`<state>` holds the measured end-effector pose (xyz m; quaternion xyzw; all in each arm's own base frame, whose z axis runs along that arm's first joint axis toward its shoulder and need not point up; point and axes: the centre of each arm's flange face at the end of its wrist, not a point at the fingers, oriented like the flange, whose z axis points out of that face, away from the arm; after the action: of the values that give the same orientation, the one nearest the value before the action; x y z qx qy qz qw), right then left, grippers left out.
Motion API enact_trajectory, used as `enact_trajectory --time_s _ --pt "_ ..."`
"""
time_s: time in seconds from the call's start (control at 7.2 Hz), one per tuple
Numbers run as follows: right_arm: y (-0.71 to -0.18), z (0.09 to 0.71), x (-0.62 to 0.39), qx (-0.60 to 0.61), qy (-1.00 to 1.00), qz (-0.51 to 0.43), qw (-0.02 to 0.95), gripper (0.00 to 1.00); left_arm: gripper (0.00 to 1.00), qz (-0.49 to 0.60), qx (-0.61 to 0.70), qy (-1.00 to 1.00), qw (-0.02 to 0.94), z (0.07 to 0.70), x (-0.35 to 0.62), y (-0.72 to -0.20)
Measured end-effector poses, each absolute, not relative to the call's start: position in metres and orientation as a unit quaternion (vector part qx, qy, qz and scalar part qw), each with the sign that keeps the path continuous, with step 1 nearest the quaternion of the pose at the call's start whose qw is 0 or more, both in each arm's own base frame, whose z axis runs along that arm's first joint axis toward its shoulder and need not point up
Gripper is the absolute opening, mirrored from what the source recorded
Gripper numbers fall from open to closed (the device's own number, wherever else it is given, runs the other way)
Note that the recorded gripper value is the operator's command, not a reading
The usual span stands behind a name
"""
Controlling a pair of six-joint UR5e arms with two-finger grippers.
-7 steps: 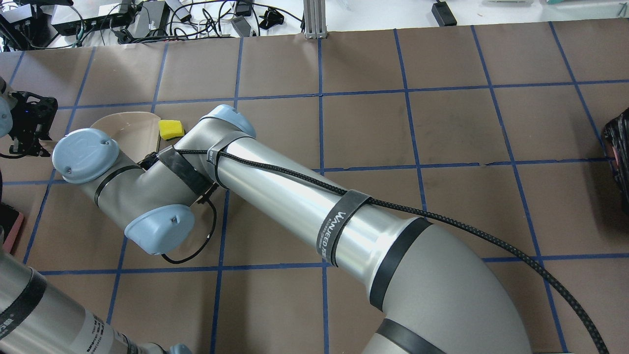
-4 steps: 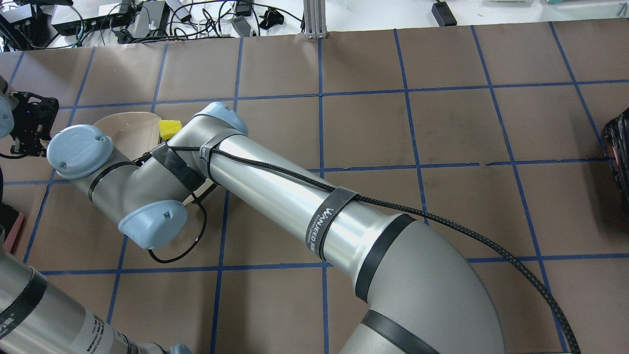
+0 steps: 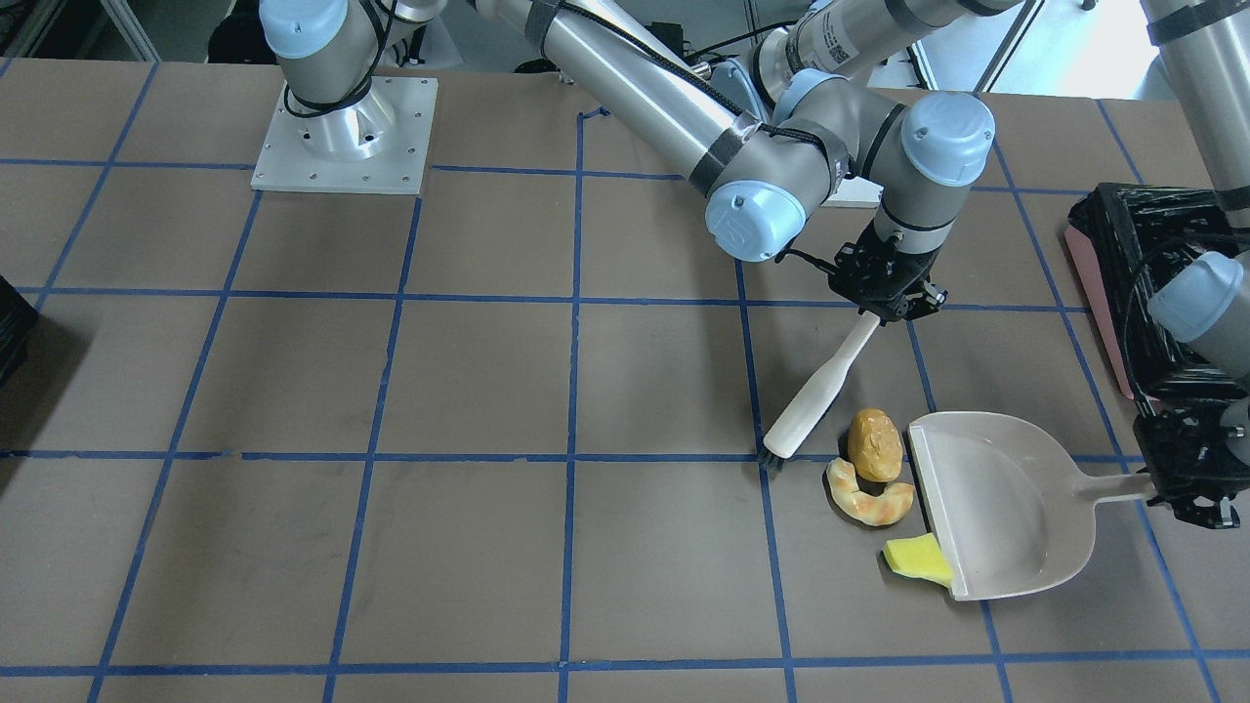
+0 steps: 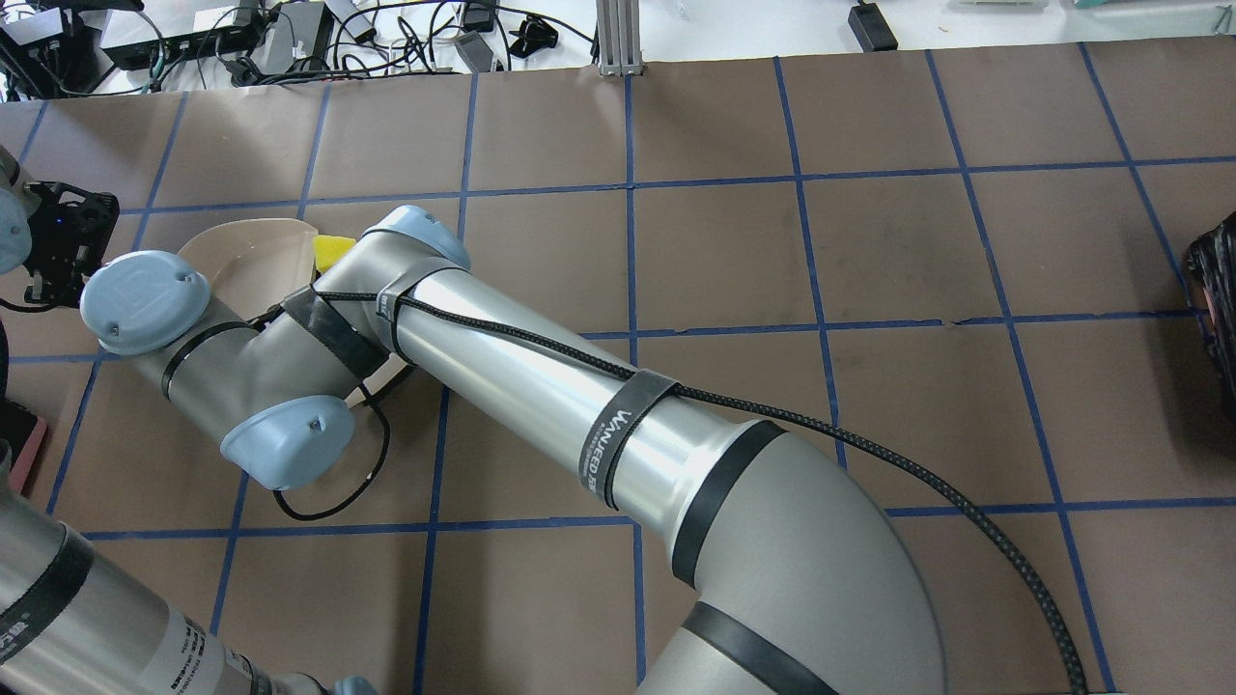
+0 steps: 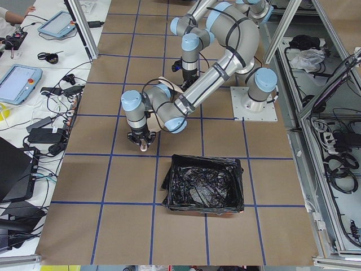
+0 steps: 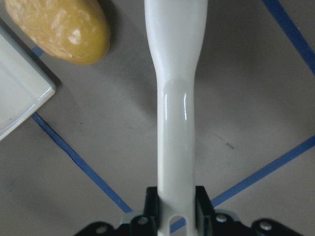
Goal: Sweep and dump trash in nearest bin
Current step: 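Sweep the trash into the dustpan with the brush in the right gripper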
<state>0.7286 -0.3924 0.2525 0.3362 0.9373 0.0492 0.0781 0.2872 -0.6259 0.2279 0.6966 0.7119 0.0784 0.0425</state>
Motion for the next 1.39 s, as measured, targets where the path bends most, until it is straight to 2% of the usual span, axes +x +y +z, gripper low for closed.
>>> enact_trajectory --time_s 1.39 --pt "-0.366 0.258 0.748 0.316 0.942 0.069 0.091 0.00 0.00 0.109 0.699 0.701 0.085 0.232 0.271 -0.636"
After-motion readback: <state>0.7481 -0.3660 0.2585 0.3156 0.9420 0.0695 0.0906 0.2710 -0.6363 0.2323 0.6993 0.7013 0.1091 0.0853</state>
